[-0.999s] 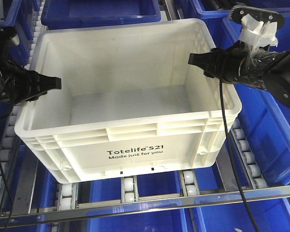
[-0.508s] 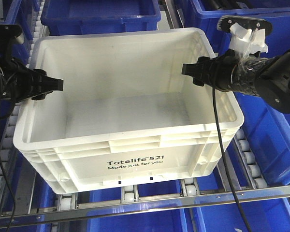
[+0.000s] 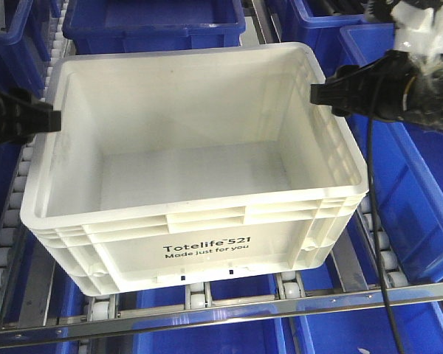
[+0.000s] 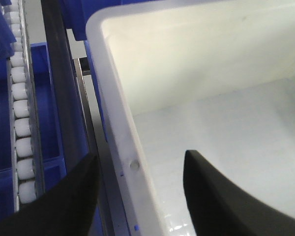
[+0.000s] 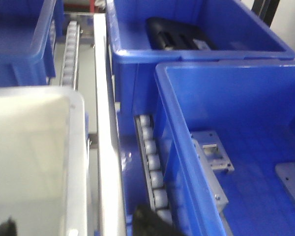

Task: Move bin from left to right shelf
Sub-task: 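Open both grippers and lift them off the crate rims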

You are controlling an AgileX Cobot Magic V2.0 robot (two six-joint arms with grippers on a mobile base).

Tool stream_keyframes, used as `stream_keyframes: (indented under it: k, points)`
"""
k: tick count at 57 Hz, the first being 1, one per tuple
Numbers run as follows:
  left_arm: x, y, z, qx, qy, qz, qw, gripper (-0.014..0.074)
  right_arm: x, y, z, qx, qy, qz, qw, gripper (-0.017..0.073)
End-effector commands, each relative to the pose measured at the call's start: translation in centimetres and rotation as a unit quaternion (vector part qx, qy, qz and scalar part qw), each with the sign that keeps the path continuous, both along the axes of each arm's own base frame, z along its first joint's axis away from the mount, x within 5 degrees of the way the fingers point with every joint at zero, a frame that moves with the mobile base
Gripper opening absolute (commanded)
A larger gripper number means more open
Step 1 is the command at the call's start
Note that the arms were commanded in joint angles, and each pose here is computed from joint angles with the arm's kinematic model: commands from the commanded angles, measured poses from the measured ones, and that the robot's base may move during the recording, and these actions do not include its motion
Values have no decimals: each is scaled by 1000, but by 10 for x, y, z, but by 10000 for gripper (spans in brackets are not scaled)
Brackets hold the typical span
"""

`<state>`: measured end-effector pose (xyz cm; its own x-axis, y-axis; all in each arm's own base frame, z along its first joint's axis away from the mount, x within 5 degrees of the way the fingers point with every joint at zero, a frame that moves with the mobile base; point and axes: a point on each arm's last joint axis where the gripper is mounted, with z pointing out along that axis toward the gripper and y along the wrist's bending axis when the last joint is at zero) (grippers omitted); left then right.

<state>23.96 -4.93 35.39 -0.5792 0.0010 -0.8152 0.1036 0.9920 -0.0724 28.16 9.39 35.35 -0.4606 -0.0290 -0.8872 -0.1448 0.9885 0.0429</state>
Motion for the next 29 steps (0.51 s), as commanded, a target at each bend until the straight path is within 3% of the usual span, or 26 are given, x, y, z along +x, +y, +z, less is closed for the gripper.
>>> stream_keyframes:
  k: [1,8,16,29]
  points:
    - [-16,1,20,-15,-80,-10,997,380,-16,-3,33,1,-63,27,998,446]
    - [-42,7,25,-20,-111,-12,994,380,-34,-7,37,-21,-86,52,995,446]
    - [-67,13,27,-7,-135,-21,991,380,-60,-14,22,-15,-115,75,990,446]
    - [-107,22,10,-15,-169,-23,985,380,-104,-28,-2,-25,-156,102,982,446]
